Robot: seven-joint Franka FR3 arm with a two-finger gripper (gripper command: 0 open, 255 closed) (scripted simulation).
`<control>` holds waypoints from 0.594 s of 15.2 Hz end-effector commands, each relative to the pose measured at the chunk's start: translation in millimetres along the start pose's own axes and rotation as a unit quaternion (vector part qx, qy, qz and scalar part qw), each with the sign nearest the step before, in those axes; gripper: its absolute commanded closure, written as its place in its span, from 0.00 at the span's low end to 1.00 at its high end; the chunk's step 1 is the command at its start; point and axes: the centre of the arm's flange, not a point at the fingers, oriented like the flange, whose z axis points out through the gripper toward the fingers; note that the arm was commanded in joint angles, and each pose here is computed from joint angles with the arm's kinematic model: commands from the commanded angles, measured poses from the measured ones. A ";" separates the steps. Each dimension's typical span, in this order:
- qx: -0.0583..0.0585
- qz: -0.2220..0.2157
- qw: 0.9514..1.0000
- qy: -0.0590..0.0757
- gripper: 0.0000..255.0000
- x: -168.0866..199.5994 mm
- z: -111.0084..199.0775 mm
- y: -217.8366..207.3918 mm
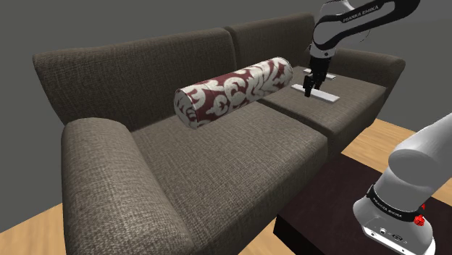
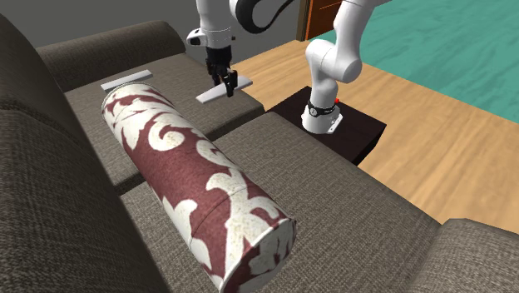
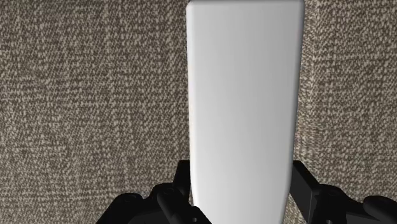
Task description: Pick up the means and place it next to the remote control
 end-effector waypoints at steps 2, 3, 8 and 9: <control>0.000 -0.001 1.000 0.000 1.00 4.3 -0.1 41.1; 0.000 -0.001 1.000 0.000 1.00 5.7 0.0 54.2; 0.000 -0.001 1.000 0.000 1.00 13.0 0.4 119.9; 0.000 -0.001 1.000 0.000 1.00 14.4 0.5 133.0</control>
